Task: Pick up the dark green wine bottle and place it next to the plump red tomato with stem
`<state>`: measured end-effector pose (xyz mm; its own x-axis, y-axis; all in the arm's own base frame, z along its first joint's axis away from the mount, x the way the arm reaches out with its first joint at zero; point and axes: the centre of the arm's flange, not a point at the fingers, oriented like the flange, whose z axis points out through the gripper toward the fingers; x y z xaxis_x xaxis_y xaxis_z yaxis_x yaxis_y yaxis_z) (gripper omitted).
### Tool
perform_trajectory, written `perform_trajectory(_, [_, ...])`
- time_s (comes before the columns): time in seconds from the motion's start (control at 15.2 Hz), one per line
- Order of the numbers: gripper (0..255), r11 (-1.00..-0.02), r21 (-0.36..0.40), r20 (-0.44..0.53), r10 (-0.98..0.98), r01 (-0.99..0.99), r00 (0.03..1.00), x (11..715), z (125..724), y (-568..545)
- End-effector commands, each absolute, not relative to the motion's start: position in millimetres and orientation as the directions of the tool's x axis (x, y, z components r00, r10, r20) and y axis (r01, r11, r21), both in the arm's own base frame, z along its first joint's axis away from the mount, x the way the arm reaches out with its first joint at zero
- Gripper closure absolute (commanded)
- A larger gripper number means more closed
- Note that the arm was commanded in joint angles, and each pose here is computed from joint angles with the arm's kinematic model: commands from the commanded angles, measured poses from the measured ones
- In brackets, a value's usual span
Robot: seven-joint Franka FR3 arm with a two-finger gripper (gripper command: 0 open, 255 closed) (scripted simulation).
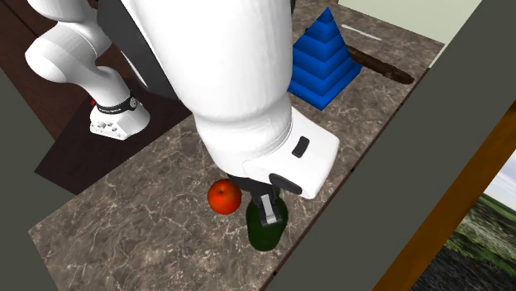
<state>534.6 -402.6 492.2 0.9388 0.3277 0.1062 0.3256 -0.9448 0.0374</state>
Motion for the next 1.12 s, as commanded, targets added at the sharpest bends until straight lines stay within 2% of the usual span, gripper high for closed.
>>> perform_trajectory(0.0, [255,-0.945,0.038,0.106,0.328,0.326,0.939,534.6,505.0,-402.4])
perform_trajectory(1.06, [255,-0.945,0.038,0.106,0.328,0.326,0.939,534.6,589.4,-402.4])
